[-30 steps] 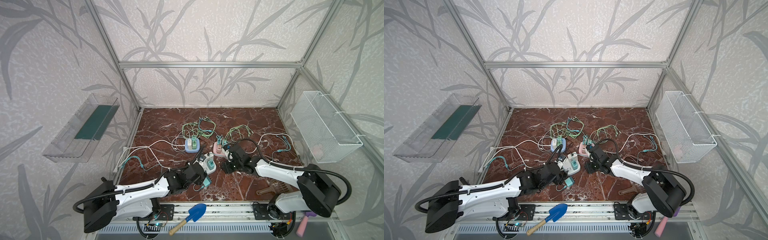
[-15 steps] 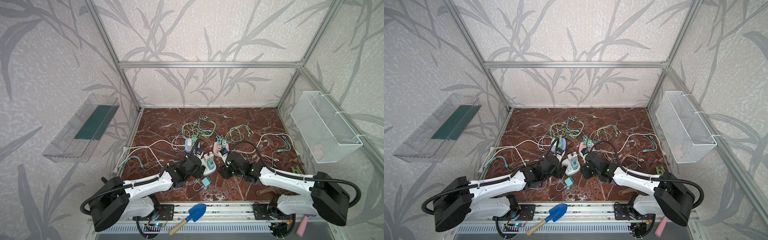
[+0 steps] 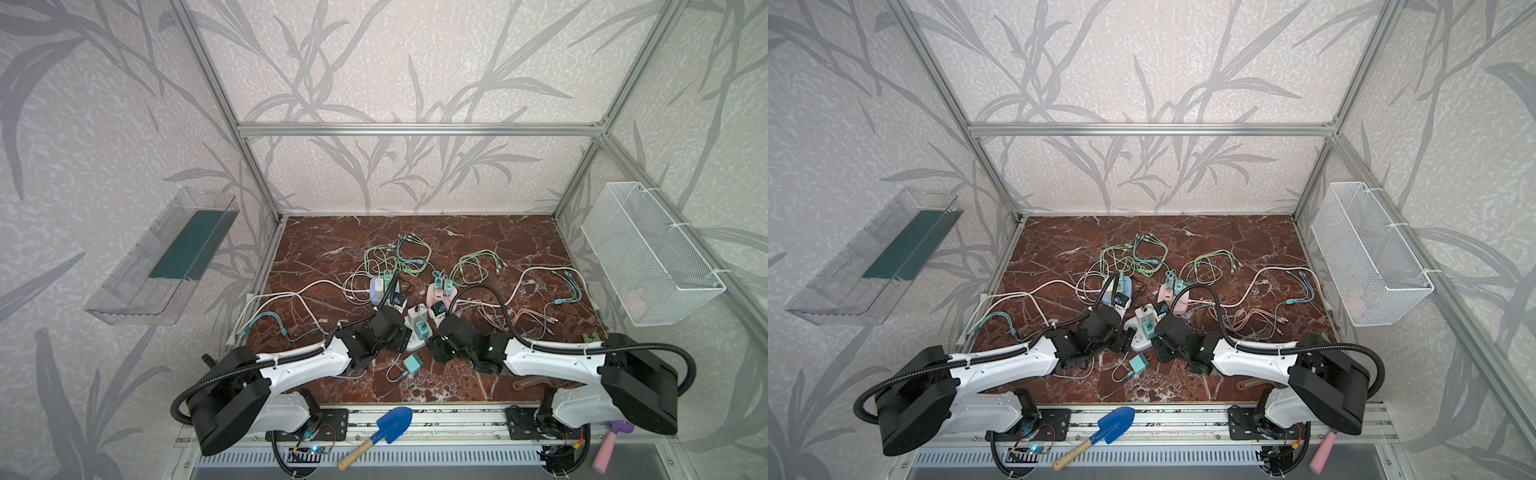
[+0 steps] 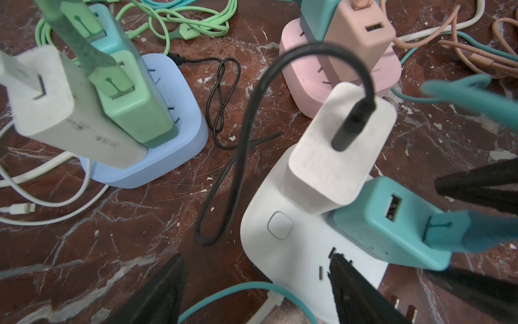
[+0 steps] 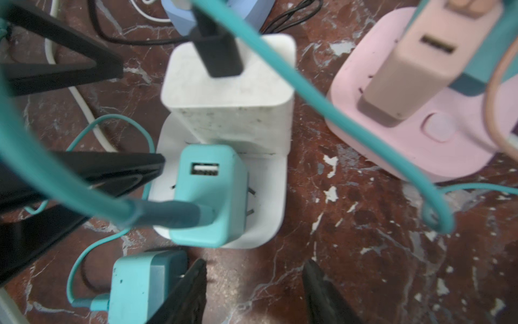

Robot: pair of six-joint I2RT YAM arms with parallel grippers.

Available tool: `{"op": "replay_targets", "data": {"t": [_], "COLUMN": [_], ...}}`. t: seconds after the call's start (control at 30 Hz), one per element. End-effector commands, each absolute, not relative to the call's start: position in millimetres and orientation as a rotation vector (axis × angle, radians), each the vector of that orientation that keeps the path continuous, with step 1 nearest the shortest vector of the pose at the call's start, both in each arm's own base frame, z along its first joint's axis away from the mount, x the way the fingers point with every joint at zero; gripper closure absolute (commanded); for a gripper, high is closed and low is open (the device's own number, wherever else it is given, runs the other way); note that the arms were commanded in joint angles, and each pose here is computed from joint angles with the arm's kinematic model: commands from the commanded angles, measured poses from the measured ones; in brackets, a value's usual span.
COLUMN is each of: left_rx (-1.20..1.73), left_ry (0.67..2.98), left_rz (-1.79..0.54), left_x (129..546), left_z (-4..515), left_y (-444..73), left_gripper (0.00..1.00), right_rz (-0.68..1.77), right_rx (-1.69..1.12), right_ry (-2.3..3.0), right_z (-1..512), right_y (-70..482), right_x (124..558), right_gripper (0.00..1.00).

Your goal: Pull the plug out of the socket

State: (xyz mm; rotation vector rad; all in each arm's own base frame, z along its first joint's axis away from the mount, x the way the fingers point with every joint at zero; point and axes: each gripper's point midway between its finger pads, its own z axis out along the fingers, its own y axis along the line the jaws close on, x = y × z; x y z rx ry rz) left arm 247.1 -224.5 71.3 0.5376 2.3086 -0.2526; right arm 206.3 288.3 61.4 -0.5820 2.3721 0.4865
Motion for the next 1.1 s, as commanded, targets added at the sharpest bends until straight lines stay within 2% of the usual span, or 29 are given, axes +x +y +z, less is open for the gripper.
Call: {"op": "replay_targets", "data": {"t": [0.0, 0.4, 0.6, 0.73, 1.07], "left_rx": [0.511, 0.502, 0.506, 0.508, 0.521], "left_ry": [2.304, 2.327, 2.338, 2.357, 2.399], "left_rz": [-0.284, -0.289, -0.306, -0.313, -0.303], "left_x": [250.3, 246.6, 246.2, 244.9, 244.4], "left_z": [72.5, 58.2, 54.8, 49.1, 35.7], "left_y": [-227.6, -220.1, -222.3, -222.8, -224.9], "left_gripper": [0.19, 0.19, 0.19, 0.19, 0.21], "right_rz": [0.527, 0.430, 0.432, 0.421, 0.421], "right_rx": [-0.544, -0.501, -0.524, -0.514, -0.520], "right_ry": [2.296, 2.305, 2.298, 2.307, 2.310], "right_z": [82.9, 73.2, 71.4, 68.6, 73.7], "right_y": [308.1, 312.8, 320.7, 318.9, 326.2], "right_x": [215.4, 229.4, 232.5, 233.3, 238.7], "right_gripper": [0.44, 0.46, 0.56, 0.60, 0.80]}}
